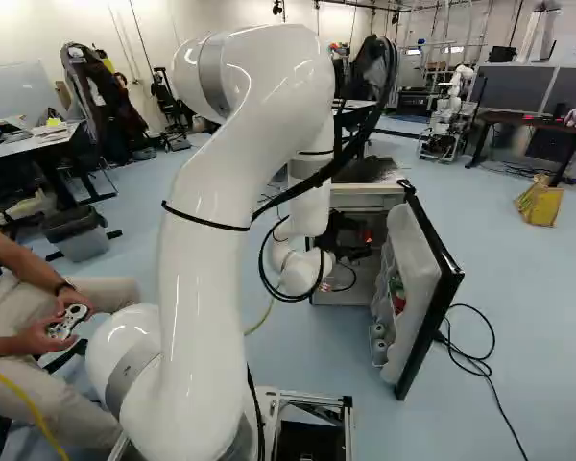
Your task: Grab a drink from the fridge
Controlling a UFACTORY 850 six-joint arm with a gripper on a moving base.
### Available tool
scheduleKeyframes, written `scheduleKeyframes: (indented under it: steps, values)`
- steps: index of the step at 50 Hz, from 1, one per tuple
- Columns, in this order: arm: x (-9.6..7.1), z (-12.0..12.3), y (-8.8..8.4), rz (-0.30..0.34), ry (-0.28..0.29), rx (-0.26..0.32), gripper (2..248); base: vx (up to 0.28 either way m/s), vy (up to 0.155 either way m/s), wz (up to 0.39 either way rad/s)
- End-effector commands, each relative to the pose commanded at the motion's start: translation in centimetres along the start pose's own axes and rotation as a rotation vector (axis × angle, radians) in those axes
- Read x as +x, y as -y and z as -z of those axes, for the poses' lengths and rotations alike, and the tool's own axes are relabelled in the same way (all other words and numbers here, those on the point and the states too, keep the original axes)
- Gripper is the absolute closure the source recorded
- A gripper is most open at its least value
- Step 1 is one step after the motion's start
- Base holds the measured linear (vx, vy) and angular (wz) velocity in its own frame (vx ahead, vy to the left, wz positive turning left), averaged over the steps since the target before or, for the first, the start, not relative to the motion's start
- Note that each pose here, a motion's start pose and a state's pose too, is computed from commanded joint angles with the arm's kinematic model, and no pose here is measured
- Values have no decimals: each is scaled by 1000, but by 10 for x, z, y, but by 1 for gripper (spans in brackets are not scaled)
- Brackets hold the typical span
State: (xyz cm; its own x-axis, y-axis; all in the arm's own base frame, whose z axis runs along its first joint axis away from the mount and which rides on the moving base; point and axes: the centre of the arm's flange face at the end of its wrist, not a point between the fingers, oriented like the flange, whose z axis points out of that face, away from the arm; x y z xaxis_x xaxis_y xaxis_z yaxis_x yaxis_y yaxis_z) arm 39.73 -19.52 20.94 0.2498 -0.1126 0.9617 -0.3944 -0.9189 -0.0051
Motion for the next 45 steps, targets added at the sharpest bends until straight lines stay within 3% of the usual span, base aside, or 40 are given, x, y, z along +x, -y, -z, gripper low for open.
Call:
scheduleKeyframes:
  steps: [19,45]
  values:
    - [-21,-36,-2,28,25,146,3,0,0,0]
    - [-55,-60,-6,31,90,168,3,0,0,0]
